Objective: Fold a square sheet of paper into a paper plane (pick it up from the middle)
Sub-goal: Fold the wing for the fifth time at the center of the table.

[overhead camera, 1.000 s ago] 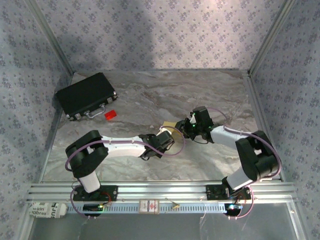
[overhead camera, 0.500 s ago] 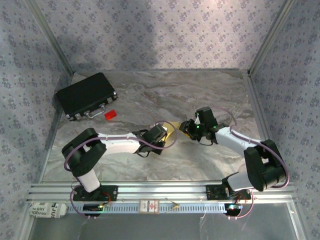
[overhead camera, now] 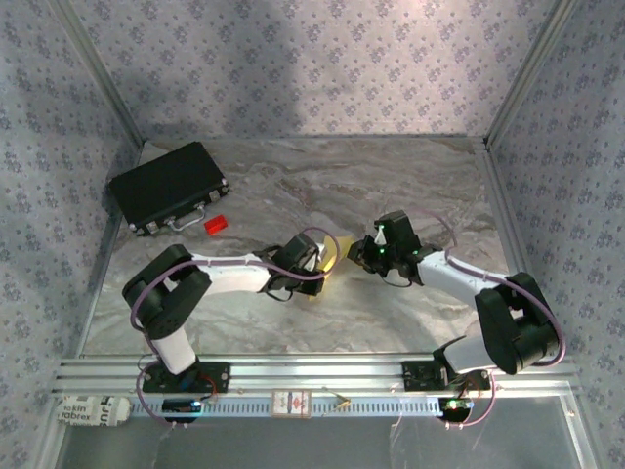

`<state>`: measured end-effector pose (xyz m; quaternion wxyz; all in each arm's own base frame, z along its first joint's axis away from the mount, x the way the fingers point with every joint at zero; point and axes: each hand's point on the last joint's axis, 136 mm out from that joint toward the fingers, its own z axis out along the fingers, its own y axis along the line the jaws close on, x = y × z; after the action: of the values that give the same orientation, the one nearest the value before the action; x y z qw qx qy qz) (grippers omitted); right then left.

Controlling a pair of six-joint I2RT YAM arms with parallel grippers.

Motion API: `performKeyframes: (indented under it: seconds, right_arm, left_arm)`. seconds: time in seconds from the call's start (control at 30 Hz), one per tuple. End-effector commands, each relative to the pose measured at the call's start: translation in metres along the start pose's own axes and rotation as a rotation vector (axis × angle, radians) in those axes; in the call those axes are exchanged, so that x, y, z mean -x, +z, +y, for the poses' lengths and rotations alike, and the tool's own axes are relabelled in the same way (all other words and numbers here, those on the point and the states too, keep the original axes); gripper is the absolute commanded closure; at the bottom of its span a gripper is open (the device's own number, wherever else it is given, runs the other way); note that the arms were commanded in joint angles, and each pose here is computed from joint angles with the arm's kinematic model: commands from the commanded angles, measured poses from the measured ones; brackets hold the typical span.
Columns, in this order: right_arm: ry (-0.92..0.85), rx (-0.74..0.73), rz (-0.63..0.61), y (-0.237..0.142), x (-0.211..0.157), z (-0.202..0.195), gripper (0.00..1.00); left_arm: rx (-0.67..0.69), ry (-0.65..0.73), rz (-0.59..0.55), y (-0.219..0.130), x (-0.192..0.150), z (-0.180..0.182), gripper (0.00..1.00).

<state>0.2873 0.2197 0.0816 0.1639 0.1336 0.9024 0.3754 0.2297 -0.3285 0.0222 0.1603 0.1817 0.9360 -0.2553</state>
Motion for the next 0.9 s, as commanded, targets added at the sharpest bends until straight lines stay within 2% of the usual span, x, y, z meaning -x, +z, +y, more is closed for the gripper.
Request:
performKeyframes:
  seconds: [0.0,0.07,0.23,0.5,0.87]
  right_arm:
    - [-0.086,0.031,-0.046,0.006,-0.001,0.004,0.8]
    - [-0.082,0.036,-0.04,0.009,-0.003,0.002,0.82]
    - [-0.072,0.126,0.069,0.022,-0.018,0.014,0.89]
    - [-0.083,0.214,0.064,0.033,-0.02,0.031,0.91]
    - [-0.056,0.165,0.08,0.052,-0.014,0.02,0.92]
  left_arm:
    - [-0.07,-0.062,0.083,0.011,-0.017,-0.002,0.96]
    - [-0.086,-0.085,0.093,0.013,-0.017,-0.001,0.96]
    - [-0.123,-0.13,0.118,0.017,-0.02,0.0,0.96]
    - [-0.179,-0.19,0.151,0.023,-0.022,0.0,0.97]
    - [-0.215,-0.215,0.173,0.026,-0.023,-0.003,0.96]
